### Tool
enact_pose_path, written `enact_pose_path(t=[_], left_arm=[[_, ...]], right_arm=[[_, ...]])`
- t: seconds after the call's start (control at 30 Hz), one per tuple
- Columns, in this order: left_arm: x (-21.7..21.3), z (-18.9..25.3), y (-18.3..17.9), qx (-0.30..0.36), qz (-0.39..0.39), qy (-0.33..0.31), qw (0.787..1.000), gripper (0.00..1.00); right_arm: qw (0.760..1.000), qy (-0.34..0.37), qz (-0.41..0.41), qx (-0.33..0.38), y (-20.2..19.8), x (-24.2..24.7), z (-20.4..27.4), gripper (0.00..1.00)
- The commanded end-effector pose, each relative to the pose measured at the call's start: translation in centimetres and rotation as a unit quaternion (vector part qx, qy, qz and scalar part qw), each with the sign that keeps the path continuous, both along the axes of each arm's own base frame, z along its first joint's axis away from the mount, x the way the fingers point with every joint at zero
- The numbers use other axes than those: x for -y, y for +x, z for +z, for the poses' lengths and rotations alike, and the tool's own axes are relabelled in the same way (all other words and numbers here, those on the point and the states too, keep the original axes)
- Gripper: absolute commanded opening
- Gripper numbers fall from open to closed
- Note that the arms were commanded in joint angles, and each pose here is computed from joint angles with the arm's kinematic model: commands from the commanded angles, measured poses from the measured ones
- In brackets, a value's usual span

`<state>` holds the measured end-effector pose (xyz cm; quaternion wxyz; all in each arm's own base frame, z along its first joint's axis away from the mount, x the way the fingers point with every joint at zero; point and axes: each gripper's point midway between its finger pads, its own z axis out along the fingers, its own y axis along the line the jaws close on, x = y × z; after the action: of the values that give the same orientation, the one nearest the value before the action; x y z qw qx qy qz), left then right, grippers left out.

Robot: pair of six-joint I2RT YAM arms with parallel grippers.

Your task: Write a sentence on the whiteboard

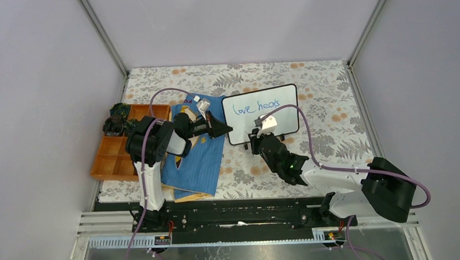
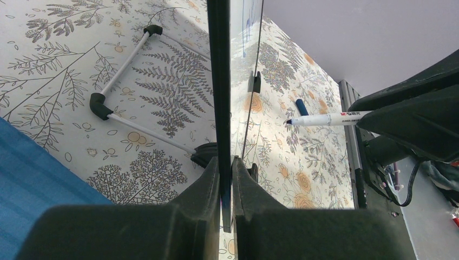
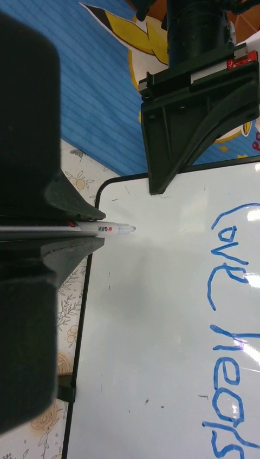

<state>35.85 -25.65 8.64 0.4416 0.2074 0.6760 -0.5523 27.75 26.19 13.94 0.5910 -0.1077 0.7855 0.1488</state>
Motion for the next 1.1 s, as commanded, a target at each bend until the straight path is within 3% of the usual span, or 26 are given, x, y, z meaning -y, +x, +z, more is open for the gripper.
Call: enact_pose_path(t=[0.0, 1.07], left_arm=[[-0.9, -4.9, 0.0, -0.062, 0.03, 0.051, 0.996, 0.0], [-0.9, -4.9, 0.0, -0.061, 0.029, 0.051, 0.996, 0.0]], right_arm=[[0.999, 0.05, 0.007, 0.011, 1.0, -1.9, 2.4, 0.0], [0.999, 0.039, -0.028, -0.007, 3.8, -2.2, 1.1, 0.0]])
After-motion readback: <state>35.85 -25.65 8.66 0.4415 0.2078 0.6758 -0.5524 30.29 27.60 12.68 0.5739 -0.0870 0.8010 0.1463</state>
